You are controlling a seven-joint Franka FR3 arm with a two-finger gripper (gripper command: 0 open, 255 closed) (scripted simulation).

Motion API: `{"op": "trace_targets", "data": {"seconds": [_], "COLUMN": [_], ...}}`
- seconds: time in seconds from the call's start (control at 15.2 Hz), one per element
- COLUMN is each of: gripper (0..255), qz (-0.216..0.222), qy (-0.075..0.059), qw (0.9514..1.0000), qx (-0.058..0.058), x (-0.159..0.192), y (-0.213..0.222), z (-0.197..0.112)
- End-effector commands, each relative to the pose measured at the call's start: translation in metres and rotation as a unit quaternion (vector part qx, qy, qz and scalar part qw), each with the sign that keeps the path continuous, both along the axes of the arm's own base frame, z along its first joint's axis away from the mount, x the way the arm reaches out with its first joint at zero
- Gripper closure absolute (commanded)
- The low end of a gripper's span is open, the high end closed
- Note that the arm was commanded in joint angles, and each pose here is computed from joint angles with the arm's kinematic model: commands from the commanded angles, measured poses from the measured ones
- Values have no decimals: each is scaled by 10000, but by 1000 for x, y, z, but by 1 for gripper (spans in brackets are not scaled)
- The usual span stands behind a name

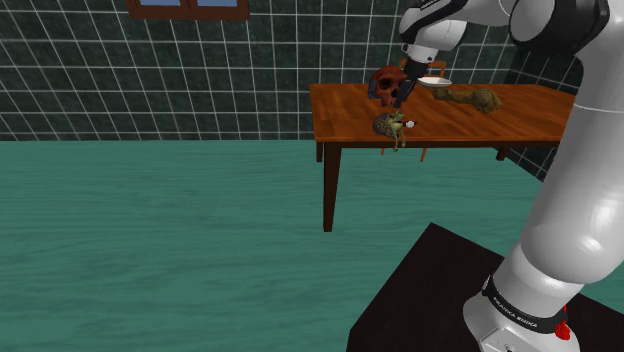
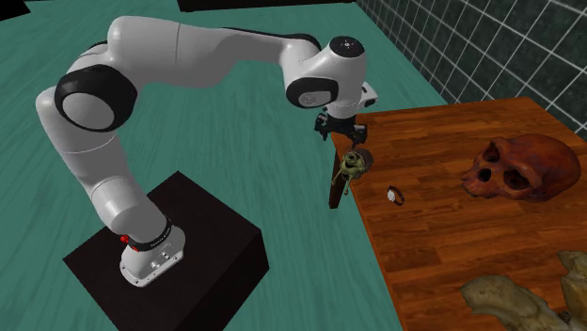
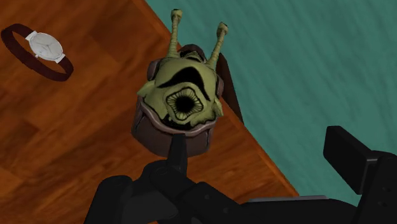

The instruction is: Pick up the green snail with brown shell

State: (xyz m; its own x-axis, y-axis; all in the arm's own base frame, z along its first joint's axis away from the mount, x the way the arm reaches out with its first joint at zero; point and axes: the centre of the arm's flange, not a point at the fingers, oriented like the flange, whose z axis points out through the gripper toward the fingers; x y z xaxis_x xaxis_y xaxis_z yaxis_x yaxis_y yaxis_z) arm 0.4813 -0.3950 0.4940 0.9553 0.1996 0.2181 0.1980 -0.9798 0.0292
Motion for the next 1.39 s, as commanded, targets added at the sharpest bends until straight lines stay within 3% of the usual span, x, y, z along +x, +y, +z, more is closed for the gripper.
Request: {"op": "trace_targets", "data": {"seconds": [0.0,0.13,0.73,0.79,1.32], "gripper": [0,0,0,255,255], "qz": [10,11,11,11,11], "qy": [-23,-39,-39,-39,-39], "qw": [10000,10000,10000,10000,10000], "qx": [-8,-14,-14,-14,-14], "x": [10,18,18,18,18], "y": [-25,-45,-45,-45,-46], "z": [-8,-14,-54,-53,-53]}}
